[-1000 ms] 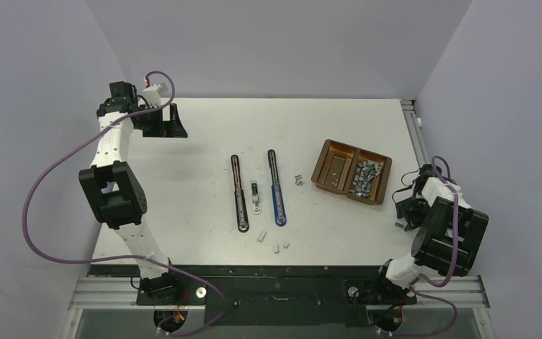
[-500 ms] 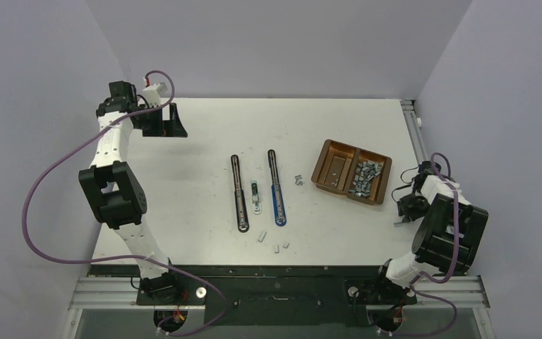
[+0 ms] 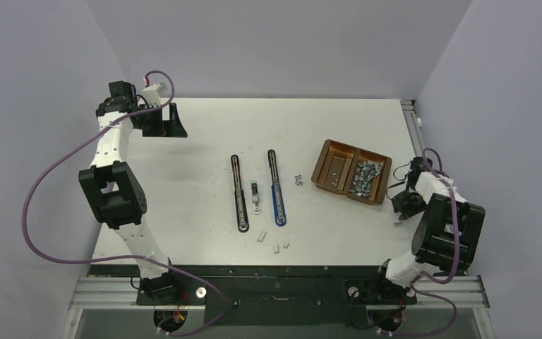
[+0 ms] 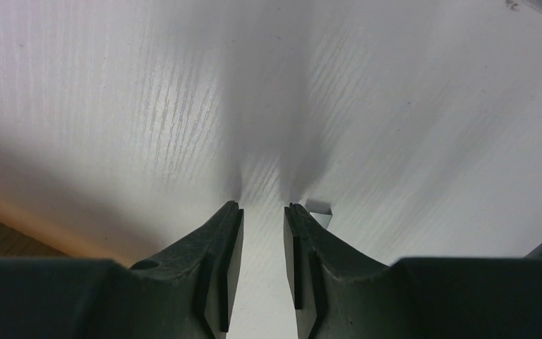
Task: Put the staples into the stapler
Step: Adjust the staple at the center of the board, then pick up the staple from the center of the board.
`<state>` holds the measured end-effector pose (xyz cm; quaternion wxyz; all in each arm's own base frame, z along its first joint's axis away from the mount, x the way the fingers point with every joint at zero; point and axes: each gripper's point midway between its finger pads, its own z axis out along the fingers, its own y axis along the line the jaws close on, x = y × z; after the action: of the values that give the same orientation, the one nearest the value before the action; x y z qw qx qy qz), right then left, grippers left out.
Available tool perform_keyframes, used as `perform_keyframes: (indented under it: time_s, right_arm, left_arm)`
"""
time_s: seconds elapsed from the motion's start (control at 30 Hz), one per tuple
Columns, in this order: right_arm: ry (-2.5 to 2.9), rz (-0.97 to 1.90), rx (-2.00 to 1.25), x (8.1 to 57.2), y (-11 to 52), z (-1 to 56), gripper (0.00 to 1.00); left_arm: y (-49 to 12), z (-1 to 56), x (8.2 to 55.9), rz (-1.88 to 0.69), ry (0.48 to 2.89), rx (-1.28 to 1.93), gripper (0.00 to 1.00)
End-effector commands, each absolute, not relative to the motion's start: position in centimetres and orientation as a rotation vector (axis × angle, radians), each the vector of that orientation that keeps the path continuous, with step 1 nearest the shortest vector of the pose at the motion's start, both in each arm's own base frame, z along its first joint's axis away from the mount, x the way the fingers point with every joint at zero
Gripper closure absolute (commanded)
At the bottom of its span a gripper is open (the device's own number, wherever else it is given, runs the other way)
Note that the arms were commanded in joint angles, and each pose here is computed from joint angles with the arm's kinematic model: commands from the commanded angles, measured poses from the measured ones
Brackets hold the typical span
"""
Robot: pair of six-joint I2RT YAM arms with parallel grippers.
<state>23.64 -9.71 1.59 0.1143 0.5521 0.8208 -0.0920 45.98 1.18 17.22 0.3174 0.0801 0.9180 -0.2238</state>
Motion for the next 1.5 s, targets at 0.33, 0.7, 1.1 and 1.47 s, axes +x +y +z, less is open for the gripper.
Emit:
perform_keyframes:
  time_s: [0.33,0.7,1.1,1.47]
  right_arm:
    - [2.421,-0.267,1.685,20.2,-9.8,2.4,0.49]
    - [2.442,-0.229,1.72,19.8,-8.8,0.4,0.53]
    - [2.415,-0.268,1.7,20.8,-10.0,0.5,0.73]
    - [2.419,-0.323,1.685,19.9,-10.5,0.7,0.78]
  left_arm:
    - [1.3,19.1,46.8,-0.601,2.347,0.254,0.04]
    - [1.3,19.1,46.7,-0.604,2.349,0.252,0.04]
    - [1.2,19.3,46.5,-0.608,2.347,0.256,0.04]
    - [1.3,19.5,46.4,-0.603,2.342,0.265,0.04]
